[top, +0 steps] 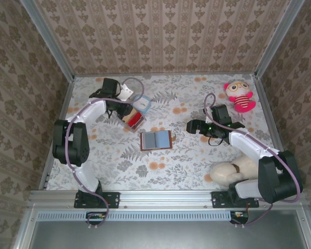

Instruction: Take the credit cards out of the card holder

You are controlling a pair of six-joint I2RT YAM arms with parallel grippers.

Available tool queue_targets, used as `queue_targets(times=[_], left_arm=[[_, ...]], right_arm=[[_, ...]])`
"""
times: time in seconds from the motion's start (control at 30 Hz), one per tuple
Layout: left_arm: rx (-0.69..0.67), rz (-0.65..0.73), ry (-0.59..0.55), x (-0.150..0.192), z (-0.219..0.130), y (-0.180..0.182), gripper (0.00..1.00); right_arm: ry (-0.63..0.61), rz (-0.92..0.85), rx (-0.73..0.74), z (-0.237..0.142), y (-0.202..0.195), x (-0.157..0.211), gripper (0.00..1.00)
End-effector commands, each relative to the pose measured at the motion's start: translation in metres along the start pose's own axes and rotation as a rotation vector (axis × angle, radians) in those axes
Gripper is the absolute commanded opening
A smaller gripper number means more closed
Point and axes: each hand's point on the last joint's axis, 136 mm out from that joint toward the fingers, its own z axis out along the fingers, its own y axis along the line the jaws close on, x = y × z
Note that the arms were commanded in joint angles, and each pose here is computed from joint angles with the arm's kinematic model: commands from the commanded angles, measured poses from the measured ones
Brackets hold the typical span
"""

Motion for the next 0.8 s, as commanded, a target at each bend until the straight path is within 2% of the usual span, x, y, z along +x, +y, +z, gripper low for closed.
queue_targets(times=[0.0, 0.27, 0.5, 0.77], left_arm=[[-0.035, -0.117, -0.143, -0.038, -0.043, 0.004, 0.52], [-0.063, -0.414, -0.257, -0.024, -0.076, -0.004, 0.80], [-0.092, -0.694, -0.336, 0.021, -0.094, -0.014, 0.98], [0.022, -0.895, -0.331, 0.055, -0.086, -0.043, 1.00]], right_arm=[[0.004, -0.001, -0.026, 0.001, 0.003, -0.001, 1.00], [-0.024, -0.001, -0.113, -0.003, 0.019, -0.003, 1.00], [0.029, -0.008, -0.176, 0.001, 0.054, 0.008, 0.96], [0.117, -0.057, -0.153, 0.025, 0.107, 0.037, 0.92]])
